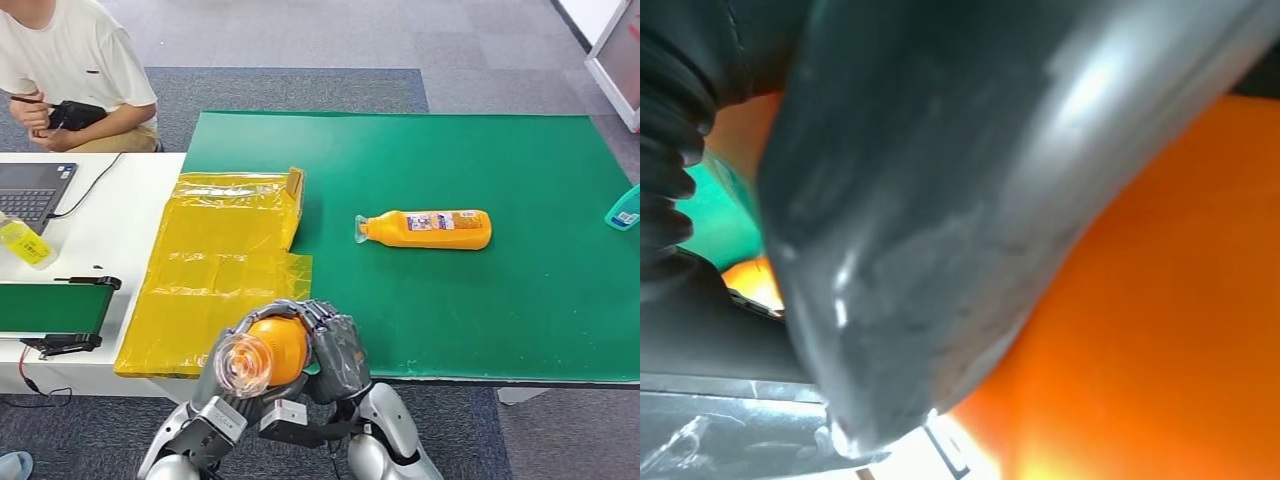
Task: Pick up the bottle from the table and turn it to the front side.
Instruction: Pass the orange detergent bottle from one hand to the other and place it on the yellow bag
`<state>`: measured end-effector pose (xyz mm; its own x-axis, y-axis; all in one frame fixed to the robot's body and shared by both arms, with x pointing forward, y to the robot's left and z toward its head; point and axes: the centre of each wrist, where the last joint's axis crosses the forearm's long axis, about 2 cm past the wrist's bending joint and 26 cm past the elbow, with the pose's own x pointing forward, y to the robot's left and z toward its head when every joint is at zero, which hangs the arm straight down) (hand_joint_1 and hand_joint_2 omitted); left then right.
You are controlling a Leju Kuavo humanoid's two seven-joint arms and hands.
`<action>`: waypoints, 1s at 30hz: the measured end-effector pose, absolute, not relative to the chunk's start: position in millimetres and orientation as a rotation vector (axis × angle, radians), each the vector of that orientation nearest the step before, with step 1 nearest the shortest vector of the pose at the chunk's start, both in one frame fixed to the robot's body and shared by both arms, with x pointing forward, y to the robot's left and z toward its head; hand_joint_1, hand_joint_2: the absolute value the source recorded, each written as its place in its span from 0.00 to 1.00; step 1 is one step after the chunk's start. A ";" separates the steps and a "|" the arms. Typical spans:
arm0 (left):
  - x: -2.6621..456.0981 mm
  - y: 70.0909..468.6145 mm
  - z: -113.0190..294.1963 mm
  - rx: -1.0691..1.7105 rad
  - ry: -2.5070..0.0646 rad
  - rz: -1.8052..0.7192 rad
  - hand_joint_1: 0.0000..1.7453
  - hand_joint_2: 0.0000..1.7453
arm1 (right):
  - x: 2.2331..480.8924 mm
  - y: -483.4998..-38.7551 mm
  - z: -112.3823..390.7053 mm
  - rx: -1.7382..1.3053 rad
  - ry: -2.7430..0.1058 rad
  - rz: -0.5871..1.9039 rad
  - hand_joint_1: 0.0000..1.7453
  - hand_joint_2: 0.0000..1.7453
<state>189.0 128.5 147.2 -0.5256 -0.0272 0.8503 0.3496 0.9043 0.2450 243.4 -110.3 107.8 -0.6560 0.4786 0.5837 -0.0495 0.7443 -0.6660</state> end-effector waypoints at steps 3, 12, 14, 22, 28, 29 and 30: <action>189.8 129.6 146.9 -0.213 -2.073 -0.486 1.00 1.00 | 245.1 -109.2 105.3 -0.323 -2.119 0.851 0.42 1.00; 192.1 134.0 145.3 -0.173 -2.061 -0.471 1.00 1.00 | 252.7 -108.5 95.0 -0.272 -2.008 0.838 0.00 1.00; 192.5 134.5 144.5 -0.180 -2.056 -0.462 1.00 1.00 | 253.3 -109.4 94.2 -0.259 -1.999 0.830 0.00 1.00; 194.8 133.0 144.3 -0.186 -2.051 -0.442 1.00 1.00 | 254.1 -114.4 91.2 -0.226 -1.973 0.802 0.00 1.00; 195.6 132.6 144.5 -0.188 -2.050 -0.437 1.00 1.00 | 254.3 -116.3 89.9 -0.228 -1.968 0.796 0.00 1.00; 195.6 132.7 144.4 -0.194 -2.049 -0.429 1.00 1.00 | 254.3 -116.6 89.7 -0.226 -1.968 0.794 0.00 1.00; 195.8 133.0 144.3 -0.201 -2.047 -0.419 1.00 1.00 | 254.3 -117.0 89.5 -0.223 -1.968 0.791 0.00 1.00</action>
<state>195.8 133.0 144.3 -0.4901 -0.0320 0.8711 0.3128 0.9263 0.2100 254.3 -117.0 89.5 -0.5158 0.4620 0.7215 -0.1661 0.7722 -0.6132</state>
